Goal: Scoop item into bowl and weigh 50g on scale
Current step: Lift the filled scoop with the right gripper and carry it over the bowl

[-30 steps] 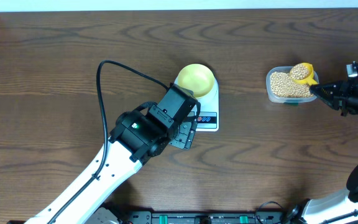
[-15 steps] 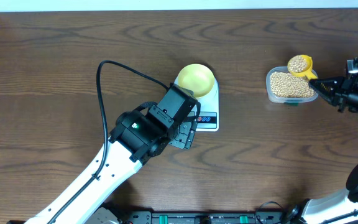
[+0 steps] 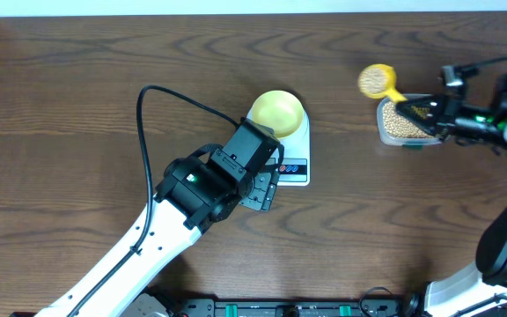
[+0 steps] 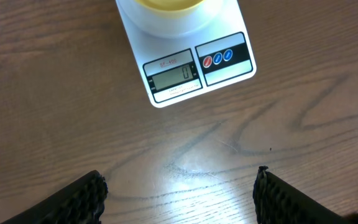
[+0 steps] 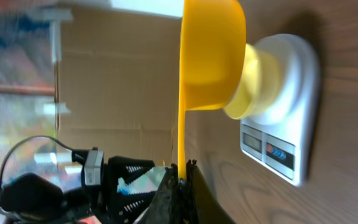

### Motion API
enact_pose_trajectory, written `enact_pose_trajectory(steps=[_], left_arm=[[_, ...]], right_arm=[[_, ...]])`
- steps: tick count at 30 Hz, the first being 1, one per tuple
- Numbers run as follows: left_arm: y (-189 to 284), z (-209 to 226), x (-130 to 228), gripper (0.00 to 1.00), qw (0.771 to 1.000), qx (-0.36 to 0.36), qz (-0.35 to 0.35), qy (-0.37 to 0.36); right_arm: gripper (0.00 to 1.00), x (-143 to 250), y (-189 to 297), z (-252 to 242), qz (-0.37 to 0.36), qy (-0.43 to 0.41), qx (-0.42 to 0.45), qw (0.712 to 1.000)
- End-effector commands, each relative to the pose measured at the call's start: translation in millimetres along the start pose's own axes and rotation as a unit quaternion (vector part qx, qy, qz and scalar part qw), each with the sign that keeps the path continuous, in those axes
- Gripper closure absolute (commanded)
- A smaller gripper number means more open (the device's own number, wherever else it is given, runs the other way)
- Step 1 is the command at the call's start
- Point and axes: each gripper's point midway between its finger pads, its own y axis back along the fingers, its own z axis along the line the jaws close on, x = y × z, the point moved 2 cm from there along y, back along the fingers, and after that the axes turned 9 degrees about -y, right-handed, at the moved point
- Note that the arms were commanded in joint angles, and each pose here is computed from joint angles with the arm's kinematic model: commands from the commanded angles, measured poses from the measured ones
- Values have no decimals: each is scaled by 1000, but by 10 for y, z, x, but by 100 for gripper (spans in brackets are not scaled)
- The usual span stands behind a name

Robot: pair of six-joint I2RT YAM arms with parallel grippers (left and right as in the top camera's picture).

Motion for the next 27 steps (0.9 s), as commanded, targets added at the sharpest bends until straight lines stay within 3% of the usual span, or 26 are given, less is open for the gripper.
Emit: enact_pose_trajectory(steps=[1, 13, 27], left_arm=[[39, 0, -51, 22, 1000, 1, -7, -2], [39, 0, -51, 22, 1000, 1, -7, -2], [39, 1, -51, 22, 1000, 1, -7, -2]], right_arm=[[99, 57, -222, 230, 34, 19, -40, 998], [99, 275, -957, 433, 124, 89, -50, 987], [99, 362, -1262, 199, 127, 112, 45, 985]])
